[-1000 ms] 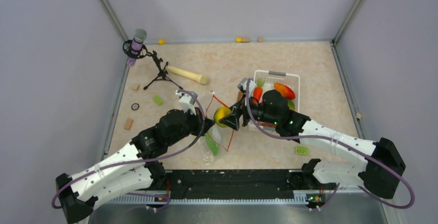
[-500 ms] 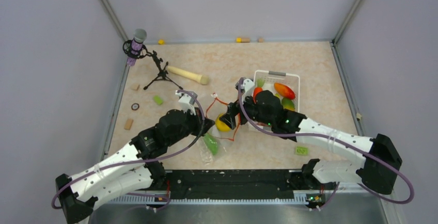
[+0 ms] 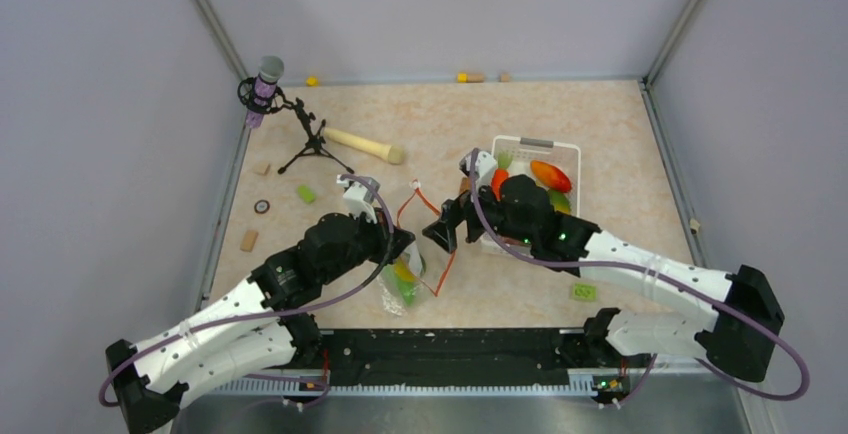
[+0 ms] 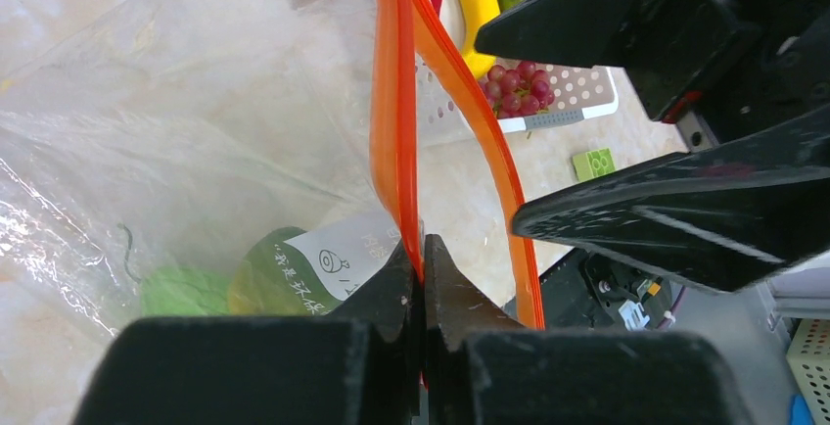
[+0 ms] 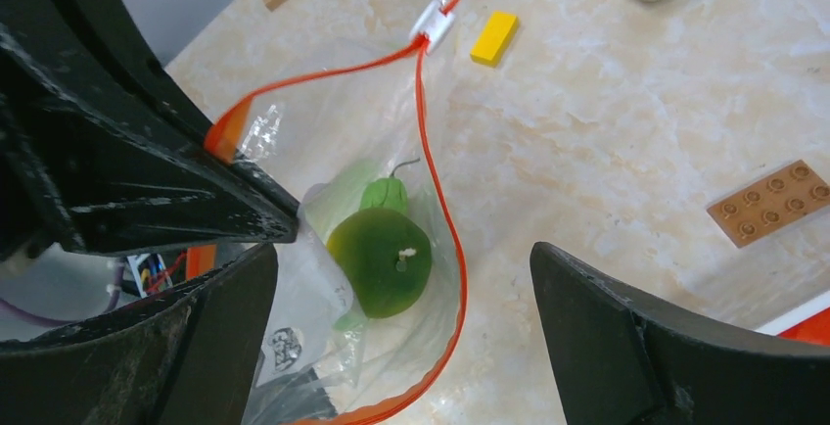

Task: Place the food in the zip-top bag and seal the zipper
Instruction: Place the fake fruit in the zipper food storage bag, then pick up the fake fruit from the bin.

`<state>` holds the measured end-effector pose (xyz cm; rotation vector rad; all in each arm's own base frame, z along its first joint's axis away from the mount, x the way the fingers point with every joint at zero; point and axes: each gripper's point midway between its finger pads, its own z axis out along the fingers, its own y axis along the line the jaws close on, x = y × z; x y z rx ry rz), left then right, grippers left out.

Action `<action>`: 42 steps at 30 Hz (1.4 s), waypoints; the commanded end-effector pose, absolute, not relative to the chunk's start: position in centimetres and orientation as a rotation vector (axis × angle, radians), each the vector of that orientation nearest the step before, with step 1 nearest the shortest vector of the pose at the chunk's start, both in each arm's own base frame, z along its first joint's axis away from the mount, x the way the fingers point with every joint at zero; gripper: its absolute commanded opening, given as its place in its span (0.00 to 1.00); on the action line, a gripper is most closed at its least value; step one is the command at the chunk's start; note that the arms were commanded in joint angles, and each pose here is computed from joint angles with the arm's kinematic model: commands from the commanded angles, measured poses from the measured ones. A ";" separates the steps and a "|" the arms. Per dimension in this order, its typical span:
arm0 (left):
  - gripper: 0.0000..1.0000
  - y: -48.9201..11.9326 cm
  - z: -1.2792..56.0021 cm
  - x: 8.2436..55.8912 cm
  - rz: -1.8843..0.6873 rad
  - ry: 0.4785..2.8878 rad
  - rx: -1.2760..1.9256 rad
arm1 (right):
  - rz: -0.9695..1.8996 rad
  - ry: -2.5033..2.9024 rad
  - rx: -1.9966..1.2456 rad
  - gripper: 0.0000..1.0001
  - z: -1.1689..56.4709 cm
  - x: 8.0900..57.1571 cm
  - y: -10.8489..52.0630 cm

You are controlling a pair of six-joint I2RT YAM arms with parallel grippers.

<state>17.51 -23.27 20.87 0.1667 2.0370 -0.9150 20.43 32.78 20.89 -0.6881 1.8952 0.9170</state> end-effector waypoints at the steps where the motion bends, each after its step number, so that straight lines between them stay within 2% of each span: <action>1: 0.00 -23.6 22.1 17.9 -0.944 1.990 0.147 | 0.995 1.765 -0.593 0.99 25.7 20.1 32.7; 7: 0.00 -23.5 21.9 18.1 -0.931 1.992 0.137 | 0.785 1.795 -0.331 0.99 25.7 22.7 28.0; 14: 0.00 -23.7 21.5 18.3 -0.918 2.007 0.141 | 0.172 1.993 0.081 0.99 20.6 25.8 16.7; 23: 0.00 -24.0 21.3 18.2 -0.925 2.020 0.157 | -0.242 2.182 0.077 0.98 15.0 26.0 10.8; 31: 0.00 -24.1 21.1 18.3 -0.915 2.025 0.164 | -0.405 2.271 0.077 0.94 12.2 27.6 9.3; 38: 0.00 -24.1 20.9 18.3 -0.910 2.032 0.165 | -0.486 2.300 0.094 0.82 10.8 28.5 8.7; 42: 0.00 -24.1 21.0 18.4 -0.907 2.030 0.162 | -0.522 2.318 0.096 0.79 9.9 28.6 8.4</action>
